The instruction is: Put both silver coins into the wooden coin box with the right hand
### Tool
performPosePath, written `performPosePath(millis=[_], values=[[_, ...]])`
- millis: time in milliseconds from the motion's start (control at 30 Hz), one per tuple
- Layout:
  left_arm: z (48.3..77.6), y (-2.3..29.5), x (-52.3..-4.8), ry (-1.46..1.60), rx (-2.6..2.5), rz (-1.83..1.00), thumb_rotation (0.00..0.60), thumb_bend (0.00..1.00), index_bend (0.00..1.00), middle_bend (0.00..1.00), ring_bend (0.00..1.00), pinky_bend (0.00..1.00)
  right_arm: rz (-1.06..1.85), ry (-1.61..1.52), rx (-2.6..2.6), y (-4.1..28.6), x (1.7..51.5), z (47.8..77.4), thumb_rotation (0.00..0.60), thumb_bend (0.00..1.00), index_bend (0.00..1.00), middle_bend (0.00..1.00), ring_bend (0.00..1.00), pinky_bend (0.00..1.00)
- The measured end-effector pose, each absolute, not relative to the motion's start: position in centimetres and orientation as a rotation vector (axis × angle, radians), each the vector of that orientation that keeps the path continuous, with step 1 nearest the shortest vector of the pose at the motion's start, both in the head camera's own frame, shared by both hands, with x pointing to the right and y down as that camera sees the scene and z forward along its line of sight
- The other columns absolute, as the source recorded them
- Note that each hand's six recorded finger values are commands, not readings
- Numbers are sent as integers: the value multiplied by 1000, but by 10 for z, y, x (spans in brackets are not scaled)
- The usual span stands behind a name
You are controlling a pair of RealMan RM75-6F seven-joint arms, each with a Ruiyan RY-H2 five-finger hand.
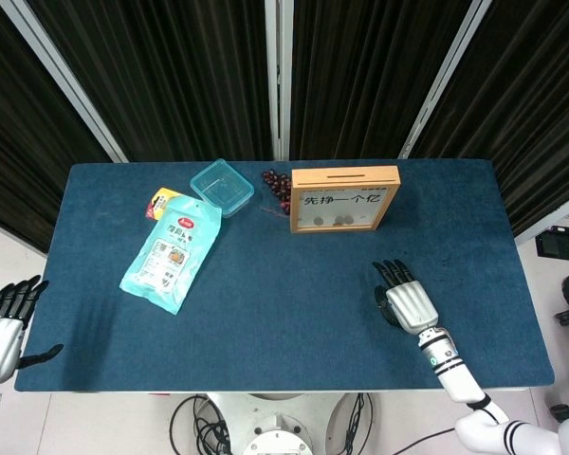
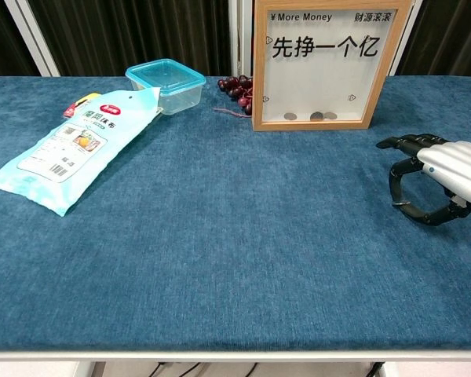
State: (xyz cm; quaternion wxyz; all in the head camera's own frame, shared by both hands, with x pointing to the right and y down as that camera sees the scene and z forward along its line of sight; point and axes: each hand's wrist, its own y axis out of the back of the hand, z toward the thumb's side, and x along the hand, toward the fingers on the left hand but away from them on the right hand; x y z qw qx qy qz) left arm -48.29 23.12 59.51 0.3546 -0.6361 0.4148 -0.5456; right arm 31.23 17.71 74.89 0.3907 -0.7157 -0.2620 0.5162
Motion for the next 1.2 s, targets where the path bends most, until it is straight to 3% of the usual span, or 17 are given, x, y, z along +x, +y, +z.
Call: performPosePath(millis=[400,633,833,1067,1200], values=[[595,235,-484,1074,-1643,-1419,600,37,0,0,0,0,1300,-690,-1802,174,313,746,600,358,653,91,0,0],[594,235,-483,1077,-1641,-1413,600,37,0,0,0,0,1248,-766,-1814,165,314,726,600,368,699,104,0,0],[593,235,-483,1090,-1646,-1404,600,36,0,0,0,0,1070,-953,-1816,138,311,670,600,369,735,115,0,0],[591,234,-481,1081,-1655,-1384,600,36,0,0,0,0,852,-1173,-1657,81,308,579,600,372,750,127,0,0],[588,235,-478,1079,-1656,-1372,600,36,0,0,0,0,867,-1212,-1638,49,302,562,600,372,755,126,0,0]])
